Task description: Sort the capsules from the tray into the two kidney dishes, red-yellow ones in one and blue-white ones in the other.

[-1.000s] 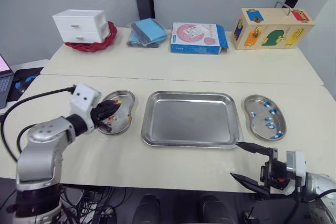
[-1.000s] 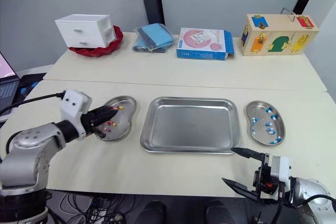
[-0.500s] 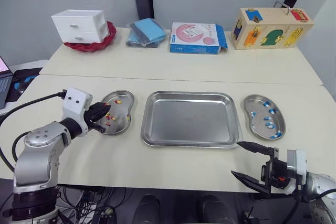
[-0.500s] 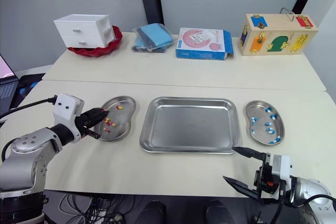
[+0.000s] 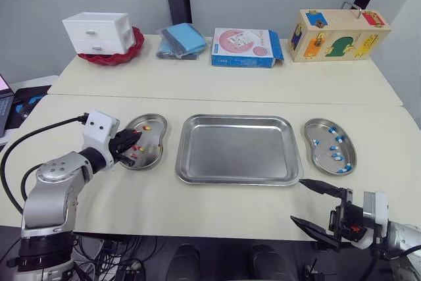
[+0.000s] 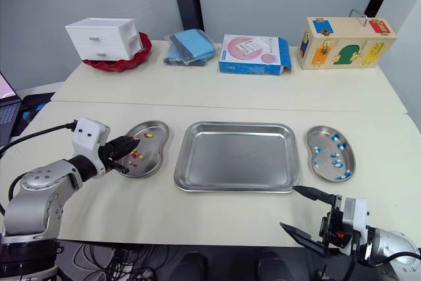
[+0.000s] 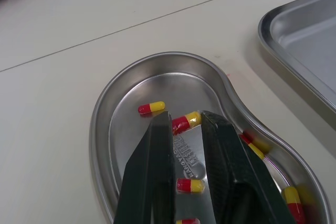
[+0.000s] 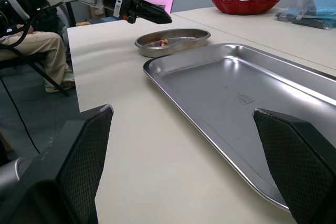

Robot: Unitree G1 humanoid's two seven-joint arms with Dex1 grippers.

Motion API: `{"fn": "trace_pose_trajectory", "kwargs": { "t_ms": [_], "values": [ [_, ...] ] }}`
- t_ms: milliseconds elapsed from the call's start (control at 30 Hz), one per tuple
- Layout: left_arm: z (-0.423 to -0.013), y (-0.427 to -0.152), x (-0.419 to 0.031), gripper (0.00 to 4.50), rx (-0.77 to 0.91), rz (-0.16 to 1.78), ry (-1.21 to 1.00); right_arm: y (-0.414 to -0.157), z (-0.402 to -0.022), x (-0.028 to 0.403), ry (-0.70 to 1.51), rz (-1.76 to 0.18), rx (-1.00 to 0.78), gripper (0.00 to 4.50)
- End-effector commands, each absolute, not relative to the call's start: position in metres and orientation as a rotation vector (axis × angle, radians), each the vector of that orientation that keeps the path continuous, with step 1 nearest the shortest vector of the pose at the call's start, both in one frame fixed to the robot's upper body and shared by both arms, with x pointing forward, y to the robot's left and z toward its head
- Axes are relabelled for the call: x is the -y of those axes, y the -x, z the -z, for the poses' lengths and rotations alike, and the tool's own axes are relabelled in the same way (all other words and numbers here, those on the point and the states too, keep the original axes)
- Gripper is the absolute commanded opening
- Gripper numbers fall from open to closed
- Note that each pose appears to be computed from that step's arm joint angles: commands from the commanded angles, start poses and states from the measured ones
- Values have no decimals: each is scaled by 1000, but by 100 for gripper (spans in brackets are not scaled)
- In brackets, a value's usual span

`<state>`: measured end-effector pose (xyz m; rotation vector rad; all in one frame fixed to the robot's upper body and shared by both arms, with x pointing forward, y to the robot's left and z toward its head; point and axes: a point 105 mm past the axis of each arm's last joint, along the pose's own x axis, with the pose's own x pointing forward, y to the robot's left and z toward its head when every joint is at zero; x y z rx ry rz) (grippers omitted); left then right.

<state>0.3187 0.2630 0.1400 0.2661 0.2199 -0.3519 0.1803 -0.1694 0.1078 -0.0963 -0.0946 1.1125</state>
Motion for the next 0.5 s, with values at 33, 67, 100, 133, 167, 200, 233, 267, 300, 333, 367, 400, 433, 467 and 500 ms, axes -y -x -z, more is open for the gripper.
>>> {"fn": "trace_pose_trajectory", "kwargs": {
  "t_ms": [33,67,100,133,167,200,233,267,300,333,367,400,433,467,500],
  "values": [
    [-152,-320,-262,71,-192,359,-300,-180,-117,169,112,-1105,136,450],
    [-151,-320,-262,71,-194,360,-300,-180,-117,169,111,-1104,136,450],
    [-151,-319,-261,71,-200,366,-297,-180,-117,169,111,-1104,136,450],
    [-150,-319,-261,71,-203,370,-294,-180,-117,169,111,-1104,136,450],
    [-149,-319,-261,71,-216,377,-288,-180,-117,169,112,-1104,135,450],
    [-147,-318,-261,93,-231,377,-284,-180,-117,169,112,-1103,135,450],
    [-146,-318,-262,122,-244,371,-282,-181,-117,169,113,-1103,134,450],
    [-145,-317,-262,143,-252,369,-281,-181,-117,169,114,-1102,134,450],
    [-145,-317,-263,171,-255,368,-281,-181,-117,169,114,-1102,133,450],
    [-145,-317,-263,203,-257,367,-281,-181,-117,169,114,-1102,132,450],
    [-146,-318,-263,236,-252,362,-282,-181,-117,169,114,-1102,132,450],
    [-147,-319,-264,269,-246,353,-283,-181,-117,169,114,-1102,132,450],
    [-147,-320,-264,294,-243,350,-284,-181,-116,169,113,-1102,132,450],
    [-148,-320,-264,335,-241,348,-284,-182,-116,169,112,-1102,132,450],
    [-148,-320,-264,366,-241,348,-284,-182,-116,169,112,-1101,132,450]
  ]
}}
